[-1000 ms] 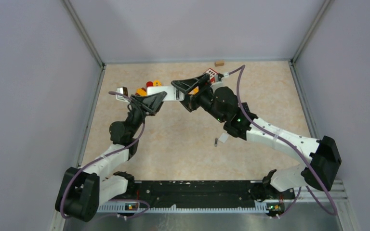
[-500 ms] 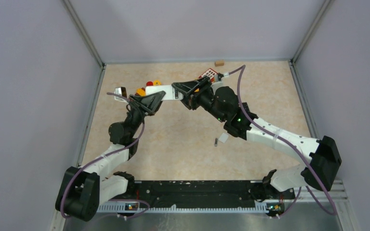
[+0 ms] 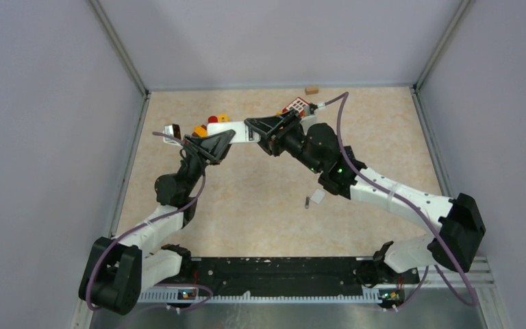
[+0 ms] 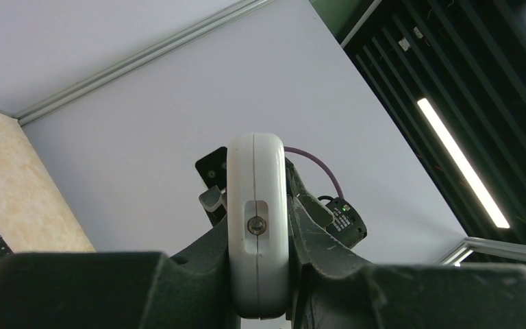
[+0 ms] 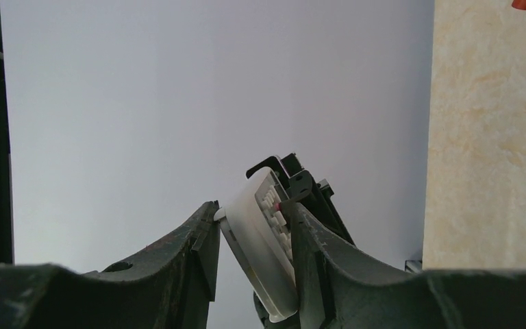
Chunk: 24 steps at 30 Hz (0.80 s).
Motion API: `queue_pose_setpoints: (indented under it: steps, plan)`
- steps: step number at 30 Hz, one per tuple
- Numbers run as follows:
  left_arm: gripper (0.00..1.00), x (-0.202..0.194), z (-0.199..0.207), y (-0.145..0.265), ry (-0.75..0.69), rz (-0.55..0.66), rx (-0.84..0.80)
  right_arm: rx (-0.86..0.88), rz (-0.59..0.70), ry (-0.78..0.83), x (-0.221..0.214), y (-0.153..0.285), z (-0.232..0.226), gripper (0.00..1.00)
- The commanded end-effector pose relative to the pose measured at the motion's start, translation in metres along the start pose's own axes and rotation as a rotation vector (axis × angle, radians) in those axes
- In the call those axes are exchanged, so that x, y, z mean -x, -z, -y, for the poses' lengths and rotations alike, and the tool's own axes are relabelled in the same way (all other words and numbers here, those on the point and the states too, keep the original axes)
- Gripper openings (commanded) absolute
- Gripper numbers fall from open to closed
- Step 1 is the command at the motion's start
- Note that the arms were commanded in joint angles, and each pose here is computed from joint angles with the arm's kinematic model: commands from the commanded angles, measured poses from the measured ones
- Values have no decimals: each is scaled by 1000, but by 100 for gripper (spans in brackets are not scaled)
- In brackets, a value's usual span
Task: Load the batteries into the remote control
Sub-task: Load the battery into the remote control.
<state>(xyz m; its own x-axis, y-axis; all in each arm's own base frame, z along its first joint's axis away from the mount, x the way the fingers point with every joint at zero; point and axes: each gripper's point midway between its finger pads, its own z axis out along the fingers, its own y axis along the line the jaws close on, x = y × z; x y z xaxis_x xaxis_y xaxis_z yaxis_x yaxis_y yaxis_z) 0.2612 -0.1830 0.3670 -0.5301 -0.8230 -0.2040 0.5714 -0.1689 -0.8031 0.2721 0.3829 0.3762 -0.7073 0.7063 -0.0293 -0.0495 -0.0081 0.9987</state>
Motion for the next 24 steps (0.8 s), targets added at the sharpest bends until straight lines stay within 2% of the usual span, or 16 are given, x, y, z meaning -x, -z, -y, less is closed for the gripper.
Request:
queue_pose_setpoints:
  steps: [1,13,24]
  plan:
    - [0,-1,19,-3,-45,-19,-71,99,-8,-19,2,2,-32,19]
    - [0,2,24,-11,-103,-16,-86,64,-62,-20,-7,4,-16,9]
    - [0,3,34,-15,-126,-15,-111,-47,-108,17,-15,16,28,8]
